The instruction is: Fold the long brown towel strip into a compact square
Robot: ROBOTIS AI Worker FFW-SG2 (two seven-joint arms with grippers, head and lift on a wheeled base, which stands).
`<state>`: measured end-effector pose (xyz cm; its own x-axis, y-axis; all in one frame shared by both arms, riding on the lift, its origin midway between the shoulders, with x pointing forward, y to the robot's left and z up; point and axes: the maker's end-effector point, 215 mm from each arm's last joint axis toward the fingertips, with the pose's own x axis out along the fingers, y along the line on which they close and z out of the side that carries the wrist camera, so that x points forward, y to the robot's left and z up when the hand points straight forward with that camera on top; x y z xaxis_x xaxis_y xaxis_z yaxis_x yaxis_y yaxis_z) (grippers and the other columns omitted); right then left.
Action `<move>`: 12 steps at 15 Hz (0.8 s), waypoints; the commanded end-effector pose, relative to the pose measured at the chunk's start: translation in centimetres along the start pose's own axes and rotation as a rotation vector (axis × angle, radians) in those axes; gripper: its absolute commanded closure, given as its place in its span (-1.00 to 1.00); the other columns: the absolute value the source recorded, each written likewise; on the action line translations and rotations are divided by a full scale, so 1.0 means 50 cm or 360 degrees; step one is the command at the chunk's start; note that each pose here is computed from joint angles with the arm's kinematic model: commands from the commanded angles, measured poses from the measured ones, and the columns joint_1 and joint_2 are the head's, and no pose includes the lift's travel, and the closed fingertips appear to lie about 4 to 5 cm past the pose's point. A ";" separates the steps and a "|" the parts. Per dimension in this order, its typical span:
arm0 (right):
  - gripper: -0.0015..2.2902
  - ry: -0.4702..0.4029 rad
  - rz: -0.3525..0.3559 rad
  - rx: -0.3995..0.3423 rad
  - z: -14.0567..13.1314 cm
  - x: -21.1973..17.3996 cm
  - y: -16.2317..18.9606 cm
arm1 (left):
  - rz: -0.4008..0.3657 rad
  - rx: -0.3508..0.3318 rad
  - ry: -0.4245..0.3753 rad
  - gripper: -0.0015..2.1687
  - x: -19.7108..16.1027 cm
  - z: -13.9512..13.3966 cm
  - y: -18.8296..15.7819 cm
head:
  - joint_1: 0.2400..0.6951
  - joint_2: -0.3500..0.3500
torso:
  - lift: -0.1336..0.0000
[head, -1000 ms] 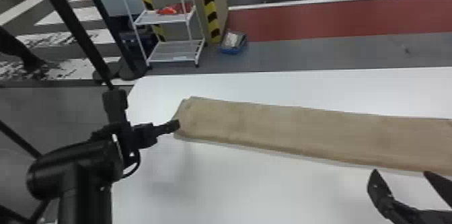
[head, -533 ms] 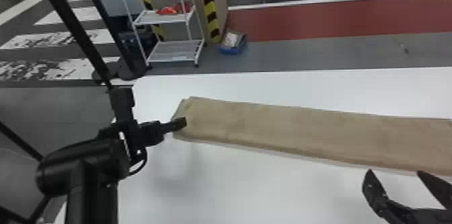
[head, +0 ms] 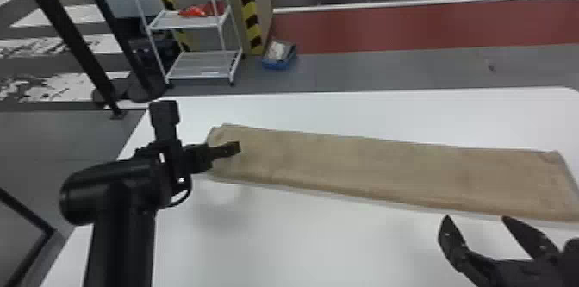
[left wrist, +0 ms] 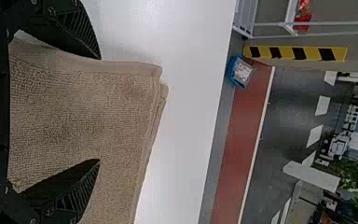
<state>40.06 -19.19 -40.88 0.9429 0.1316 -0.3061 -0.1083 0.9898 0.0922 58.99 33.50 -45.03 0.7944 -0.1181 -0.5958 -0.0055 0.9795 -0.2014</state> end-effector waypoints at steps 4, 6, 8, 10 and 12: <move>-0.91 0.0008 -0.0007 0.0000 -0.004 0.009 -0.006 | -0.0027 0.0044 0.0039 -0.35 0.003 -0.009 0.002 | 1.00 0.44 | -0.88; -0.91 0.0016 -0.0005 0.0001 -0.008 0.011 -0.005 | -0.0061 0.0055 0.0049 0.24 -0.002 -0.020 -0.005 | 1.00 0.44 | -0.88; -0.91 0.0018 -0.0006 0.0001 -0.010 0.014 -0.005 | -0.0063 0.0064 0.0037 0.52 -0.012 -0.022 -0.004 | 1.00 0.43 | -0.88; -0.91 0.0021 -0.0008 -0.0002 -0.012 0.014 -0.008 | -0.0038 0.0093 -0.0023 0.53 -0.048 -0.010 0.008 | 1.00 0.44 | -0.88; -0.91 0.0015 -0.0008 0.0000 -0.010 0.014 -0.007 | -0.0045 0.0111 -0.0067 0.53 -0.088 -0.013 0.010 | 1.00 0.45 | -0.88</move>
<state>40.59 -19.44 -41.67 0.9394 0.1275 -0.3184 -0.1040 0.9905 0.0898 56.23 34.09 -43.85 0.8058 -0.1456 -0.5740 0.0552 0.9835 -0.1720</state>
